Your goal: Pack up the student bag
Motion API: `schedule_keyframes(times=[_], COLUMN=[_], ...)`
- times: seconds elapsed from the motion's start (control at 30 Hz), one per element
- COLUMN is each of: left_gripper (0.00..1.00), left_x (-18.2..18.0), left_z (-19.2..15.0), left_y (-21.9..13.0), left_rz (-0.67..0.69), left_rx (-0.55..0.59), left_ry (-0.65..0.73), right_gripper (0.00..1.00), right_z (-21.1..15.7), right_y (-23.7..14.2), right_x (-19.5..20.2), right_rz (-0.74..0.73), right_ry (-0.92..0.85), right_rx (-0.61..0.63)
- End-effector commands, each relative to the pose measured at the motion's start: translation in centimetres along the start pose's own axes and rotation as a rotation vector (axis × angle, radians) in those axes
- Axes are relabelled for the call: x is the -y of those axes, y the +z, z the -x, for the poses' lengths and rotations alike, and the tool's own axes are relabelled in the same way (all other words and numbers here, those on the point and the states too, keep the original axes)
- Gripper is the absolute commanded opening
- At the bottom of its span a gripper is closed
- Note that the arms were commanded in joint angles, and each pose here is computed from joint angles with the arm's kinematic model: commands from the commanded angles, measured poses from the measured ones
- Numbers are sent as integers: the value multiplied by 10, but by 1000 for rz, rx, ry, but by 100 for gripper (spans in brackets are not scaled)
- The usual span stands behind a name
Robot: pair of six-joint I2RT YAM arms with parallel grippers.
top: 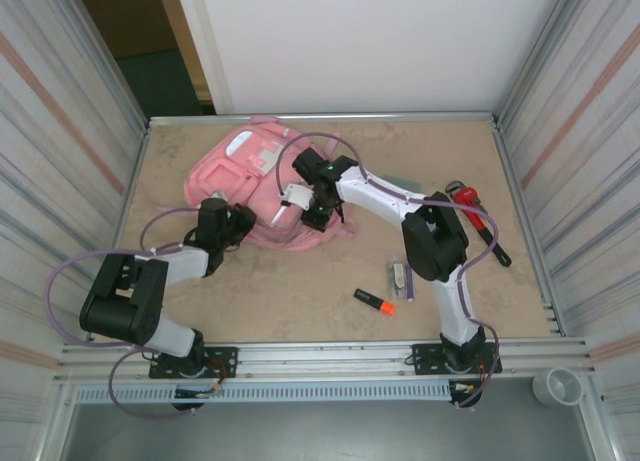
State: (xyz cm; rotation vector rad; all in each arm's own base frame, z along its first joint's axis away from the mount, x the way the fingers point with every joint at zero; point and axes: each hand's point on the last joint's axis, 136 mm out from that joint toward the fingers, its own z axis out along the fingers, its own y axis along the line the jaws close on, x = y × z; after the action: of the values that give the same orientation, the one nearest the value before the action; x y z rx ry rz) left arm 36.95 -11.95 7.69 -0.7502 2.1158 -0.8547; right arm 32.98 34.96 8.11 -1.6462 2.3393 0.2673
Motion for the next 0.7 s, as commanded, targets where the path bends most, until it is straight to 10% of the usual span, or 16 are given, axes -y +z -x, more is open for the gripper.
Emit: schedule_keyframes(times=[0.0, 0.4, 0.67], left_gripper=[0, 0, 0], left_x=[9, 10, 27], left_z=[-13, -26, -10], left_y=[-1, -4, -24], left_rz=[-26, -24, -54], left_rx=[-10, -3, 6], left_ry=[-22, -25, 60], right_gripper=[0, 0, 0], right_z=[31, 110, 33], right_y=[3, 13, -3], right_x=[-36, -70, 2], right_rz=[90, 213, 47], right_ry=[56, 287, 357], right_rx=[64, 358, 245])
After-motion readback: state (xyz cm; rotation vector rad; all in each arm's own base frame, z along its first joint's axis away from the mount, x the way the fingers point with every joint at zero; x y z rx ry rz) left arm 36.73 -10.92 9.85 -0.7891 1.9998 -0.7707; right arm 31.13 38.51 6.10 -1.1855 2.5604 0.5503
